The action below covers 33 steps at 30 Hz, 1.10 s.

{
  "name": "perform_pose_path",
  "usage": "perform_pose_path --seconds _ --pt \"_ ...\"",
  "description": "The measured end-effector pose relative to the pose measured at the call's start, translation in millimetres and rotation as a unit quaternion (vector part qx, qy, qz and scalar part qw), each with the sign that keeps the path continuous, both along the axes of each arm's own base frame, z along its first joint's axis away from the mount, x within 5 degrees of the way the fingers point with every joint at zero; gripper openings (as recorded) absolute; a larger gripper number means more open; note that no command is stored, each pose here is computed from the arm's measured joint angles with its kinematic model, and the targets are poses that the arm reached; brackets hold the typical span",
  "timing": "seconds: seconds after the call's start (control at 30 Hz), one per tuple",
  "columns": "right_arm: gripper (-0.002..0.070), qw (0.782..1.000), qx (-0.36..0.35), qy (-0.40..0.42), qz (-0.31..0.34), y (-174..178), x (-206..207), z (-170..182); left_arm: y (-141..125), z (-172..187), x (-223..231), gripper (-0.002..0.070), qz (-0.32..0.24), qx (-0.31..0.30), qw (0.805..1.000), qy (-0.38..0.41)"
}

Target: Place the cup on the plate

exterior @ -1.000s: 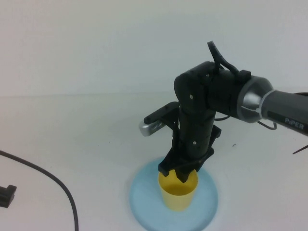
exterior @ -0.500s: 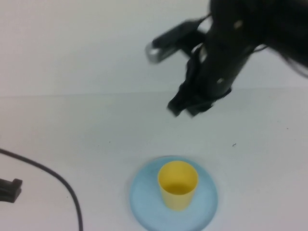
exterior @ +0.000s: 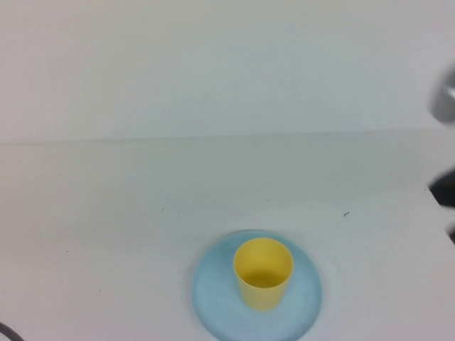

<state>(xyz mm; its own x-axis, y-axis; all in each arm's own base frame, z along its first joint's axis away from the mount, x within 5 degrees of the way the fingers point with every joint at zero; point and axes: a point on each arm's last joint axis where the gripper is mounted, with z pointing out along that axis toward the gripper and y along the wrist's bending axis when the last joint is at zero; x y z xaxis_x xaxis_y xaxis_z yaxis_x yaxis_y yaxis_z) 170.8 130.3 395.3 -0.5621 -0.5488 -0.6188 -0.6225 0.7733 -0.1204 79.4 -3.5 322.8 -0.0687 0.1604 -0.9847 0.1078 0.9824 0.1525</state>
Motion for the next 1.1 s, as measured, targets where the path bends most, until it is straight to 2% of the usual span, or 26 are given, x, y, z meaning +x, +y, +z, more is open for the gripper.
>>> perform_pose_path --seconds 0.23,0.37,0.5,0.63,0.77,0.93,1.0,1.1 --pt "0.0002 0.99 0.092 -0.101 0.011 -42.5 -54.2 -40.7 13.4 -14.4 -2.0 0.0001 0.074 0.002 0.994 0.075" --pt "0.0001 0.985 0.112 -0.127 0.012 -60.1 -75.3 -49.7 13.8 -14.7 -2.1 0.0001 0.076 0.002 0.994 0.077" --pt "0.0001 0.986 0.109 -0.123 0.008 -72.4 -89.1 -51.0 16.9 -12.0 -9.0 0.0001 0.075 -0.009 0.995 0.058" --pt "0.0001 0.989 0.097 -0.109 0.005 -76.5 -93.3 -53.6 24.3 -9.0 -20.0 0.0001 0.098 -0.026 0.994 0.032" --pt "0.0001 0.991 0.089 -0.099 0.004 -77.0 -93.8 -57.3 31.6 -11.6 -29.3 0.0001 0.143 -0.04 0.989 0.019" --pt "0.0001 0.99 0.084 -0.111 0.008 -79.4 -95.1 -57.7 37.0 -35.4 -34.2 0.0 0.202 -0.028 0.979 0.02" --pt "0.0001 0.986 0.096 -0.137 -0.009 -85.9 -97.5 -55.1 35.9 -47.2 -32.7 0.0001 0.209 -0.014 0.978 0.01" --pt "0.0001 0.967 0.151 -0.192 -0.076 -100.9 -105.6 -54.1 33.6 -59.4 -30.9 0.0 0.208 0.001 0.978 -0.004"
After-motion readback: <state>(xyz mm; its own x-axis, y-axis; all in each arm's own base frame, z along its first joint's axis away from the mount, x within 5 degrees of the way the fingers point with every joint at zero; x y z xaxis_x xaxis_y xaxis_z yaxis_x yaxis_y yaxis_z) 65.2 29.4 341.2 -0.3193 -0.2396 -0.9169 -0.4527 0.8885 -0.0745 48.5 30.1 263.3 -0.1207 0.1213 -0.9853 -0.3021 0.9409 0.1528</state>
